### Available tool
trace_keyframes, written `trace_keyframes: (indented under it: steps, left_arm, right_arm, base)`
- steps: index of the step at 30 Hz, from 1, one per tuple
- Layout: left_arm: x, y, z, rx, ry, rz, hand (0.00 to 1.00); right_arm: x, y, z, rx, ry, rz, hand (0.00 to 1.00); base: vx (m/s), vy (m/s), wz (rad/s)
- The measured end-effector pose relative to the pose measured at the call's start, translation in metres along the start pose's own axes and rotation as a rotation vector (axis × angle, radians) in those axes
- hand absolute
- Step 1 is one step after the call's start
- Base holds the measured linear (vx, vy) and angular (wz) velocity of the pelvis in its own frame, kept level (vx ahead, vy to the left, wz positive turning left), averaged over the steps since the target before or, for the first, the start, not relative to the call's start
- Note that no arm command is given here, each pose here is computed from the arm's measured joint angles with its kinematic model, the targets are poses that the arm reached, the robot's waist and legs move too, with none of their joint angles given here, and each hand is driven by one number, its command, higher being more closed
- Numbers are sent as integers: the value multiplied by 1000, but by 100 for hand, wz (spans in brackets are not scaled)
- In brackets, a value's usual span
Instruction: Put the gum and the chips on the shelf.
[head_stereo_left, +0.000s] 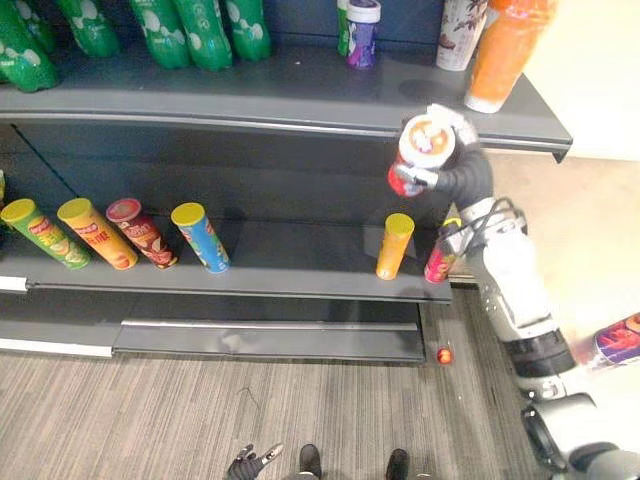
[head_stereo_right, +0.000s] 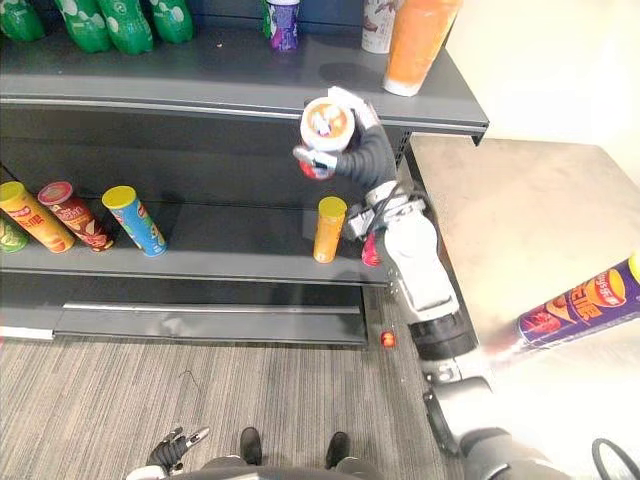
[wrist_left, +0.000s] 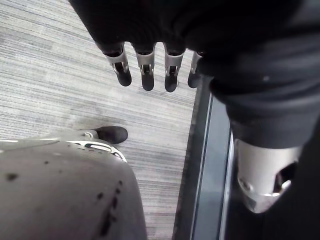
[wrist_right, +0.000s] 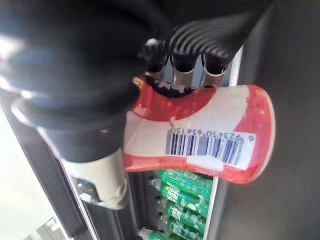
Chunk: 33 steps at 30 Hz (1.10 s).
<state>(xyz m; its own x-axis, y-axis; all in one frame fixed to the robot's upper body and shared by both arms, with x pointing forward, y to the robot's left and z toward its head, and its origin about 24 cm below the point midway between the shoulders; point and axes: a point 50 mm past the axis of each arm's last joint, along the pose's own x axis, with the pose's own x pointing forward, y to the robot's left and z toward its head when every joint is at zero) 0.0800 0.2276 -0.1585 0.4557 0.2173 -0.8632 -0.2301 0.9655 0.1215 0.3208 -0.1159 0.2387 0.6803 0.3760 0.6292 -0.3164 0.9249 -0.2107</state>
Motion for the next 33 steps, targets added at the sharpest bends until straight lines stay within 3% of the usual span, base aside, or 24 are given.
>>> trace_keyframes:
  steps: [4, 12, 33]
  left_arm:
    - [-1, 1, -2, -7, 8, 2, 0]
    - [0, 1, -1, -18, 10, 2, 0]
    - [5, 2, 24, -106, -73, 14, 0]
  right_arm:
    - [38, -16, 17, -49, -32, -21, 100]
    - [70, -34, 18, -80, 36, -85, 100]
    - [109, -49, 36, -24, 54, -217, 100]
  base:
    - [-2, -22, -1]
    - [26, -6, 4]
    - [27, 1, 10]
